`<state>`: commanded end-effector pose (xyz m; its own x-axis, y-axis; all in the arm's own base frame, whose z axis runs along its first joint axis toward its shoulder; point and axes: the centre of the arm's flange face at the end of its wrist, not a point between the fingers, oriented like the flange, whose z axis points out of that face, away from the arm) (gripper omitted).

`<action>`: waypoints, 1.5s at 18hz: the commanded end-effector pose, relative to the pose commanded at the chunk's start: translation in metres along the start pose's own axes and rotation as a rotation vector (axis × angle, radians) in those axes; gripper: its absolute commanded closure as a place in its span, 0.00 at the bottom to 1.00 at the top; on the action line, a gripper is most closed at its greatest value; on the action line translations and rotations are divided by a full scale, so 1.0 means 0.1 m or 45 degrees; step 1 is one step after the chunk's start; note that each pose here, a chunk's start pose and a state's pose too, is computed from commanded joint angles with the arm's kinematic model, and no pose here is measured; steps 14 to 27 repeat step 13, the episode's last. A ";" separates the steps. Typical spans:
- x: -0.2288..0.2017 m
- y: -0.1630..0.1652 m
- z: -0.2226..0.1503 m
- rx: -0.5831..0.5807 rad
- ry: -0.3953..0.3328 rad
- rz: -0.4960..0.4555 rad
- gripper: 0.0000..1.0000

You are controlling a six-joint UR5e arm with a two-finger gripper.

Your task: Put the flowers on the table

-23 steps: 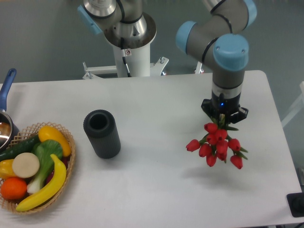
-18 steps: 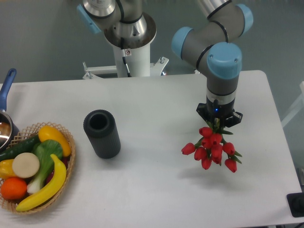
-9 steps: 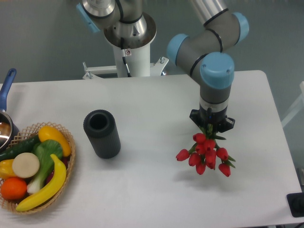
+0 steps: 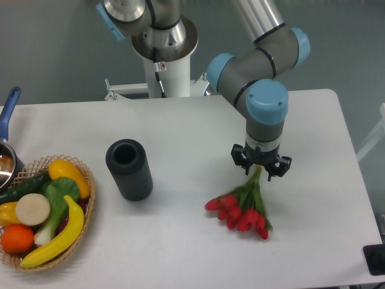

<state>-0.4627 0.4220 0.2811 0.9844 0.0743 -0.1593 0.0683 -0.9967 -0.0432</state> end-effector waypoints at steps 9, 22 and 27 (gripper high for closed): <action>-0.08 0.12 -0.10 0.012 -0.026 -0.021 0.00; -0.13 0.30 -0.12 0.026 -0.056 -0.055 0.00; -0.13 0.30 -0.12 0.026 -0.056 -0.055 0.00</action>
